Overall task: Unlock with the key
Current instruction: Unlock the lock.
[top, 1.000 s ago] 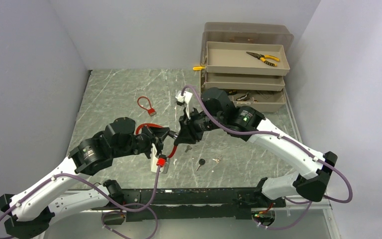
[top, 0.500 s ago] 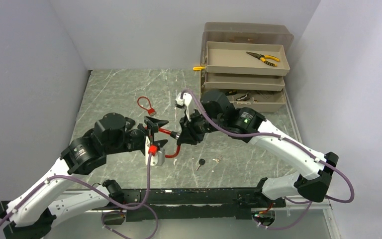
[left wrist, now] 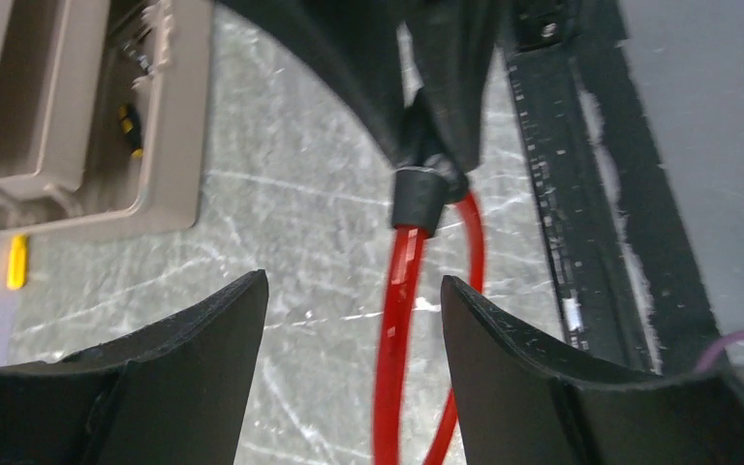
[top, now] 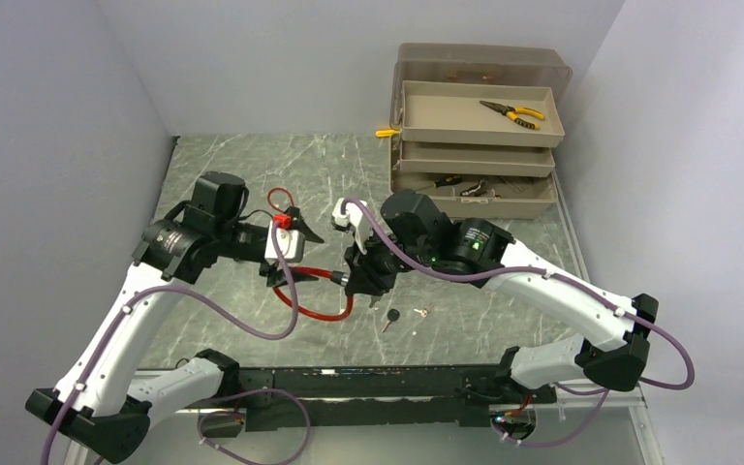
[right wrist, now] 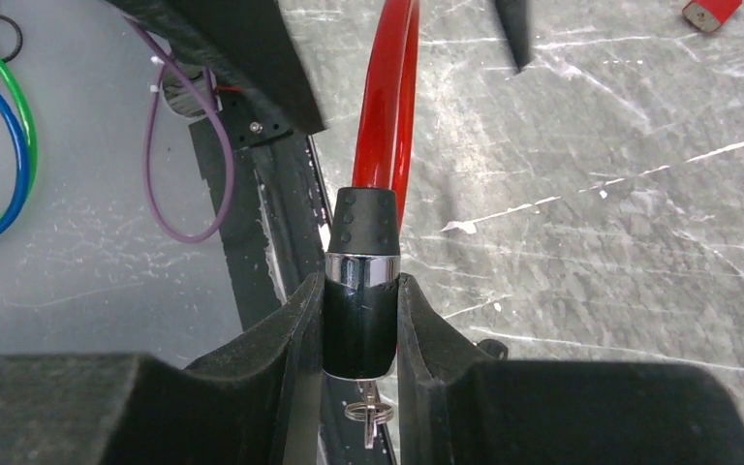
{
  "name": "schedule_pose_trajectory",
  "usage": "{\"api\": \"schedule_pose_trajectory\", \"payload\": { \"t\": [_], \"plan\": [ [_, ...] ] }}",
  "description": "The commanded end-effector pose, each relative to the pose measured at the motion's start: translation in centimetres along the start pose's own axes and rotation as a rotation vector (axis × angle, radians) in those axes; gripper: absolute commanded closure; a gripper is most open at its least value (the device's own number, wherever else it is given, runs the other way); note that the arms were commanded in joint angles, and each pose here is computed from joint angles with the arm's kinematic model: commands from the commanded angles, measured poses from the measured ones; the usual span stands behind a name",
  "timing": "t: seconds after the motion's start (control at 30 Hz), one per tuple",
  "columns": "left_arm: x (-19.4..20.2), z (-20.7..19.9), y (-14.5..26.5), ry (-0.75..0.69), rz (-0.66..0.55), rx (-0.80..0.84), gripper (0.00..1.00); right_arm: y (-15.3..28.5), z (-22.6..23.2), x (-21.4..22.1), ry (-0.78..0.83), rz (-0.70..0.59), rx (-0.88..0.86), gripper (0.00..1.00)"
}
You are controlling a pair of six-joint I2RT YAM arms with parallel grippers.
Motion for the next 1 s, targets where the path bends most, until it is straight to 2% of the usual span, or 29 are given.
{"api": "schedule_pose_trajectory", "payload": {
  "t": [0.0, 0.2, 0.37, 0.47, 0.67, 0.97],
  "plan": [
    [-2.3, -1.8, 0.4, -0.053, -0.148, 0.122, 0.3, 2.5, 1.6, -3.2, 0.096, -0.183, -0.022, 1.0],
    [-2.4, -2.3, 0.3, -0.084, -0.134, 0.11, 0.32, 2.6, 1.8, -3.7, 0.115, -0.195, -0.011, 1.0],
    [-1.6, -0.8, -0.2, -0.104, -0.096, -0.018, 0.39, 2.6, 2.6, -4.5, 0.142, -0.216, -0.026, 1.0],
    [-1.4, -0.2, -0.3, -0.102, -0.08, -0.063, 0.4, 2.4, 2.9, -4.5, 0.151, -0.213, -0.029, 1.0],
    [-1.5, -0.8, -0.4, -0.069, -0.098, -0.028, 0.43, 2.6, 3.1, -4.4, 0.158, -0.218, -0.018, 1.0],
    [-1.7, -2.6, -1.2, -0.04, -0.119, 0.103, 0.7, 2.4, 3.3, -4.5, 0.173, -0.233, -0.003, 1.0]
  ]
}}
Point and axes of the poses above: each gripper's point midway between its finger pads, its own y axis back along the fingers, its own z axis along the line the jaws close on, x = y × z, the point moved 9 cm from there along y, back along the fingers, and after that the axes turned 15 degrees about -y, right-handed, at the moved point
